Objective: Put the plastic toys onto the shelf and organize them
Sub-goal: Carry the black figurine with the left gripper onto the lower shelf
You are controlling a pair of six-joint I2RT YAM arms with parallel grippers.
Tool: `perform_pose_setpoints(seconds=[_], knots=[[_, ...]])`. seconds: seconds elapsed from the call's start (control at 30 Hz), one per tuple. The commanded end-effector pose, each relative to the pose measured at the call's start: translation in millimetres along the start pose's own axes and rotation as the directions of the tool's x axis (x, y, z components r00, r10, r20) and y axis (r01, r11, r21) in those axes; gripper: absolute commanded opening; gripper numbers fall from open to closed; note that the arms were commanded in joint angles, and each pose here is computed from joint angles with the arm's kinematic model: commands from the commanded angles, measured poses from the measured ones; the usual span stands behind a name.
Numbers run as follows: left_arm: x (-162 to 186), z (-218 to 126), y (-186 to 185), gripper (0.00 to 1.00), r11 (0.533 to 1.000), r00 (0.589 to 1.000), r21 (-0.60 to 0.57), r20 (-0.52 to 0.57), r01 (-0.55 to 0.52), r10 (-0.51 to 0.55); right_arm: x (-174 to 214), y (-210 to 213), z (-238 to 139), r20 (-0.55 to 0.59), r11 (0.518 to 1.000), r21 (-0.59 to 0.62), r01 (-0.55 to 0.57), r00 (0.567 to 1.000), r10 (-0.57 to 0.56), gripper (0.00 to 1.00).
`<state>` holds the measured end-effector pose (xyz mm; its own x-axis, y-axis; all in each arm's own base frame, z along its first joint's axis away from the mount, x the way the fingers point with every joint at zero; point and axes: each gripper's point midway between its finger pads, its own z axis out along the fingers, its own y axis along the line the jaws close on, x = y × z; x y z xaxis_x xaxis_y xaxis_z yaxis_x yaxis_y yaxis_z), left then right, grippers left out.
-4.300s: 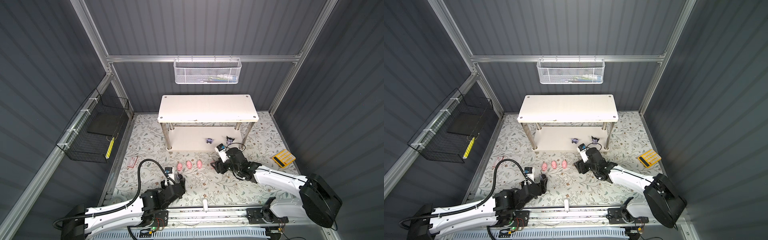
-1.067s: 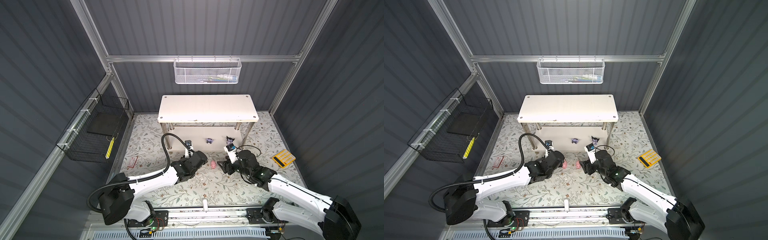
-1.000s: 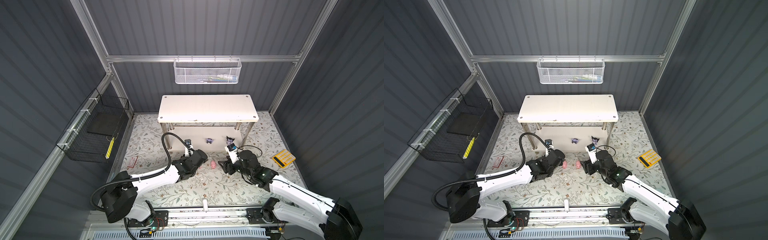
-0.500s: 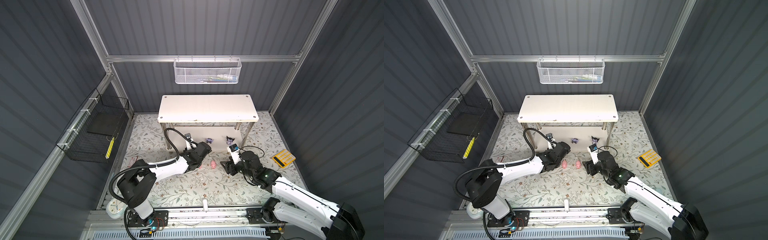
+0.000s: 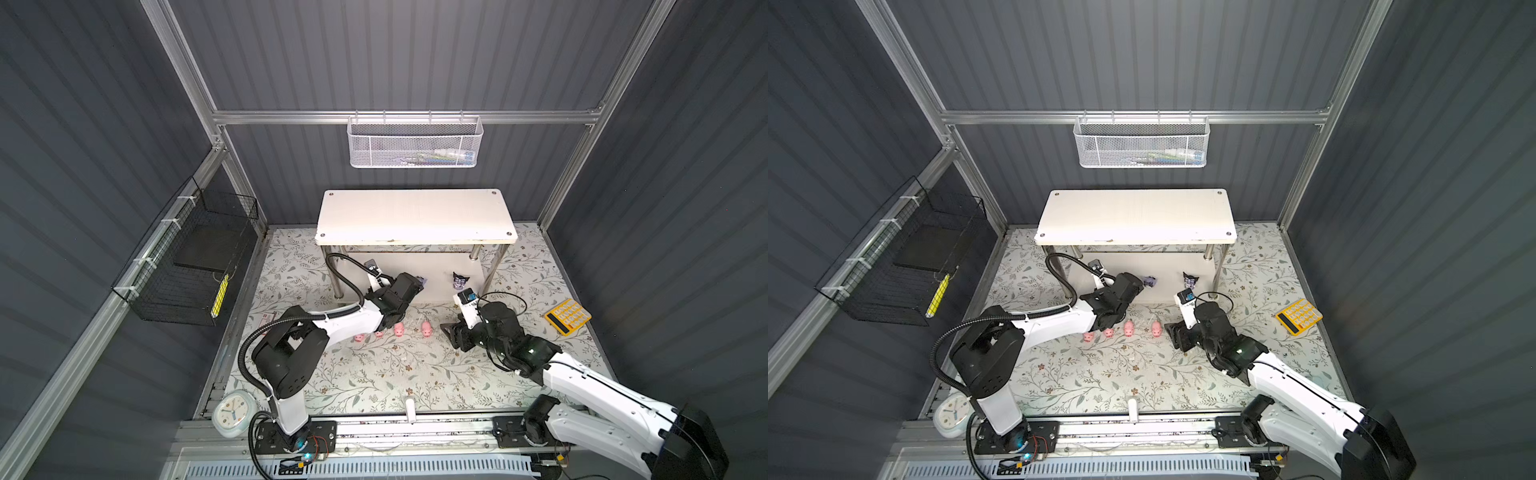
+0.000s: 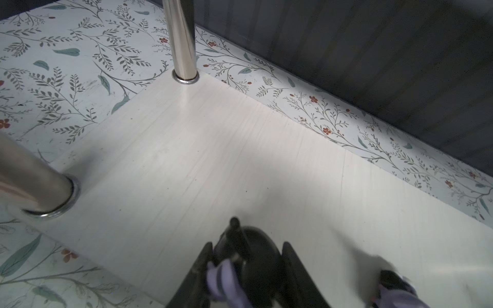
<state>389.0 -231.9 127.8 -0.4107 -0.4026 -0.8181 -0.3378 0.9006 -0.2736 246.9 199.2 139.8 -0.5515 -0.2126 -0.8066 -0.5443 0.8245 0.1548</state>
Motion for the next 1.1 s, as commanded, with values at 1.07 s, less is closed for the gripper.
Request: perform_pose_setpoints(seconds=[1.07], knots=[[-2, 31, 30, 0.38, 0.985, 0.995, -0.141, 0.010, 0.105, -0.104, -3, -1, 4, -0.016, 1.000, -0.007, -0.011, 1.000, 0.011, 0.69]])
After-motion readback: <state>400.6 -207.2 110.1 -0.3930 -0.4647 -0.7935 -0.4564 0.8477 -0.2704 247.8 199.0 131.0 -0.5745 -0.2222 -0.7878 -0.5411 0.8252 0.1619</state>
